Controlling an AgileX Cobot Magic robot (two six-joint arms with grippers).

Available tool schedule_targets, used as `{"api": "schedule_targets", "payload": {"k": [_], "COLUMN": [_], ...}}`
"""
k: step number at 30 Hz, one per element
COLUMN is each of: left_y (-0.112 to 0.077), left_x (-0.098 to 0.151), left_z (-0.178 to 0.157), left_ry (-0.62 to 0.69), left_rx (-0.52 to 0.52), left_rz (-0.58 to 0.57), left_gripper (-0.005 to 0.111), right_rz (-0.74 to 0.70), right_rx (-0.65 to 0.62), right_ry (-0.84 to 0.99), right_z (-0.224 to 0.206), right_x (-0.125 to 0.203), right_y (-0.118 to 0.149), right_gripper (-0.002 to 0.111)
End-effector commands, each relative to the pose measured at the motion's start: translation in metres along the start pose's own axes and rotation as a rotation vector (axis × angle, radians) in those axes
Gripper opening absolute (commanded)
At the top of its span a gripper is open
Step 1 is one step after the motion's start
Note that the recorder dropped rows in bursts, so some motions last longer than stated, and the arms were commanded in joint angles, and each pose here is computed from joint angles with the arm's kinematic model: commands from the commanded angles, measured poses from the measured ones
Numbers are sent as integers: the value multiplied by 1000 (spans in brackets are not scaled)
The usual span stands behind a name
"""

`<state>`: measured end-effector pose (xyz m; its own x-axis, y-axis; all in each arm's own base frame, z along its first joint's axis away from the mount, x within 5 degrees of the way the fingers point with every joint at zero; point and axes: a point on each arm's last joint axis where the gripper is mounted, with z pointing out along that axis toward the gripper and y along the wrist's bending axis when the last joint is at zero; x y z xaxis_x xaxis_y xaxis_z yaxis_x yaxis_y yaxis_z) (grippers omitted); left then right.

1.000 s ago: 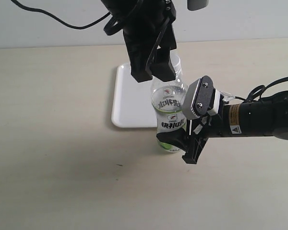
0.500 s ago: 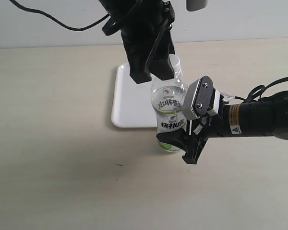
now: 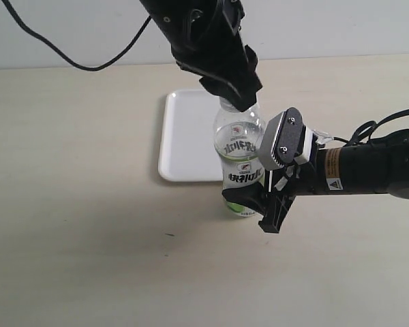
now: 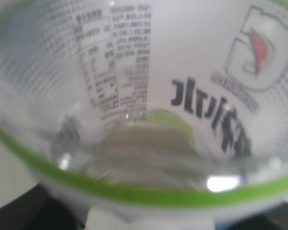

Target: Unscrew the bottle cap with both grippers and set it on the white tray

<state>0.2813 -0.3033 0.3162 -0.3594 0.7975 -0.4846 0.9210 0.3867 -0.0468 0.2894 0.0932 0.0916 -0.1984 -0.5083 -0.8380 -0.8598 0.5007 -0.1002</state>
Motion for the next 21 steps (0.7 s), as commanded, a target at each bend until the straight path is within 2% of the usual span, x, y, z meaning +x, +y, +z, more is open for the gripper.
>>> {"api": "schedule_targets", "payload": {"k": [1,6,9,15,21], "left_y": [-3,-3,-2,-3,-2], "left_x": [-2,-3,-5,-6,-5], "left_z": [-4,-4,-4,-5,-5], "left_ry": [-18,-31,-48,-55,-51], "left_rx": [7,11,11,22,7], "left_rz": [-235,-391,-439,-464,-430], "left_gripper": [0,0,0,0,0], "right_rz": [11,25,27,27,29], "right_rx": [24,24,24,24,24], "right_ry": [75,75,75,75,75], "right_z": [0,0,0,0,0], "right_x": [8,8,8,8,8], "right_y": [-2,-2,-2,-2,-2], "right_gripper": [0,0,0,0,0]}}
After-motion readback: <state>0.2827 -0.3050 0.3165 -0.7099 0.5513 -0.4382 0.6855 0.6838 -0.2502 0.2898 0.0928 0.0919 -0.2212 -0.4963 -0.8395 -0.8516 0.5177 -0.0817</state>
